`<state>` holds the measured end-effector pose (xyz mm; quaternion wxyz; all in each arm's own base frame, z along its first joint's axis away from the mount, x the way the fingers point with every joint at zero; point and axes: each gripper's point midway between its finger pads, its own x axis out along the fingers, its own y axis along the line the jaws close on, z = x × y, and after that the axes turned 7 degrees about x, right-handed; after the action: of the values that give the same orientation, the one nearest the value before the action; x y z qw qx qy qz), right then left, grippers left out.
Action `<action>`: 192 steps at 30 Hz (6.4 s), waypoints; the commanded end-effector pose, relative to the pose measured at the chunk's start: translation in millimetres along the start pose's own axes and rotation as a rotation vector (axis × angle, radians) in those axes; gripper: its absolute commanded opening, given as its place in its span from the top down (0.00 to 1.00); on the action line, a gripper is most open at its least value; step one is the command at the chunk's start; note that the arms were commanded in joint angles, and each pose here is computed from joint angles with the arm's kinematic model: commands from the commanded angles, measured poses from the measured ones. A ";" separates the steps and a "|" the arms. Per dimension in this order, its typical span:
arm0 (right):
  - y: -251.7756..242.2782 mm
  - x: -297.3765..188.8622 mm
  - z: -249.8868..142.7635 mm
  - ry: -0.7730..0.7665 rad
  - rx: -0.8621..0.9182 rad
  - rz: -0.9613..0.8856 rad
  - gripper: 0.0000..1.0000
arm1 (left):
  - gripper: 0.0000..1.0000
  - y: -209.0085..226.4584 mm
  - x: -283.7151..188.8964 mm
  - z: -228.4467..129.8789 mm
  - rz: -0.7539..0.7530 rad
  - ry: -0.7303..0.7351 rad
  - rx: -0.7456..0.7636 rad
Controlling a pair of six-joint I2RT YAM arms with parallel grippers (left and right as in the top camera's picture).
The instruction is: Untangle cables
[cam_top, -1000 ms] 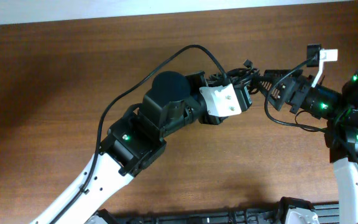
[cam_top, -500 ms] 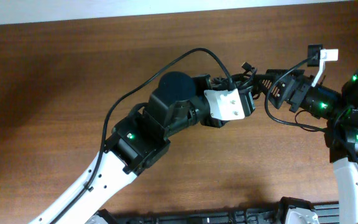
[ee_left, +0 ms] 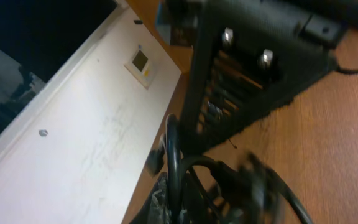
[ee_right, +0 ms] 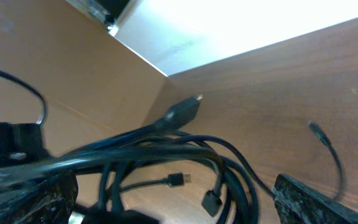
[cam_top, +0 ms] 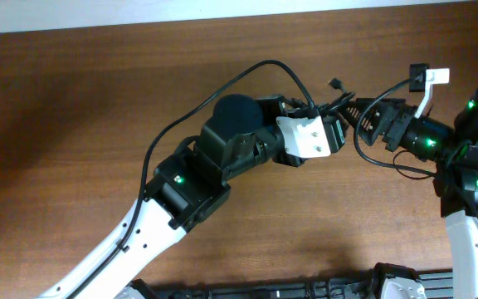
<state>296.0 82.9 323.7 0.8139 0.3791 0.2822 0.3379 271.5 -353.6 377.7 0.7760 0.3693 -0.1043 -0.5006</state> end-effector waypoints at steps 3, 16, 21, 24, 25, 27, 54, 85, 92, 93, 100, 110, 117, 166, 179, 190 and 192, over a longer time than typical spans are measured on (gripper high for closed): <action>-4.2 0.7 -9.7 0.031 -0.031 -0.015 0.01 | 1.00 35.0 -7.8 7.5 0.169 0.030 -0.055; -8.7 0.4 -15.1 0.046 -0.037 -0.033 0.01 | 1.00 63.8 -16.8 -8.7 0.347 0.098 -0.268; -9.3 0.3 -14.8 0.044 -0.044 -0.036 0.01 | 1.00 60.6 -15.1 -5.3 0.324 0.081 -0.266; -9.2 0.4 -14.9 0.045 -0.064 -0.035 0.02 | 1.00 60.6 -15.1 -5.4 0.325 0.081 -0.266; -9.2 0.3 -15.0 0.045 -0.079 -0.034 0.02 | 1.00 60.5 -15.1 -5.4 0.324 0.081 -0.267; -7.8 0.4 -15.7 0.050 -0.156 -0.024 0.01 | 1.00 61.0 -15.3 -5.9 0.328 0.082 -0.277; 12.5 -1.9 -32.7 0.044 -1.297 0.168 0.25 | 1.00 46.3 -31.8 50.8 0.150 -0.179 -0.470; 24.1 -6.4 -50.1 0.060 -1.152 0.272 0.96 | 0.98 33.3 -63.2 -92.2 0.460 0.490 -0.643; 29.3 -5.0 -36.4 0.032 -1.134 0.264 0.96 | 0.62 -13.0 -43.0 -68.7 0.148 0.402 -0.697; 29.4 -5.0 -36.1 0.031 -1.135 0.264 0.96 | 0.53 -15.7 -43.3 -69.2 0.136 0.406 -0.698; 29.6 -4.9 -35.4 0.034 -1.099 0.262 0.96 | 0.21 -13.9 -48.4 -77.2 0.168 0.447 -0.690; 24.1 -4.4 -39.1 0.066 -0.952 0.234 0.96 | 0.01 30.1 -72.9 -33.2 0.281 0.260 -0.579; 21.5 -6.4 -52.7 0.108 -0.838 0.243 0.96 | 0.00 25.8 -71.1 -0.3 0.165 0.136 -0.318; 43.9 -16.7 -73.1 0.016 -1.206 0.433 0.96 | 0.30 4.5 -30.2 21.1 -0.043 -0.077 0.003; 49.5 -18.8 -73.3 -0.002 -1.200 0.465 0.96 | 0.26 -30.8 -19.9 17.1 -0.217 -0.116 -0.034; 46.7 -17.7 -73.2 0.014 -1.174 0.447 0.96 | 0.32 -32.2 -19.7 18.6 -0.202 -0.149 0.239; 46.7 -17.8 -73.3 0.016 -1.166 0.447 0.96 | 0.33 -32.2 -19.6 18.6 -0.196 -0.159 0.331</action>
<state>220.6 122.3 317.2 0.7979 -0.0956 -0.0214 0.5947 232.9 -351.1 367.5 0.6817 0.4086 -0.1519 -0.5876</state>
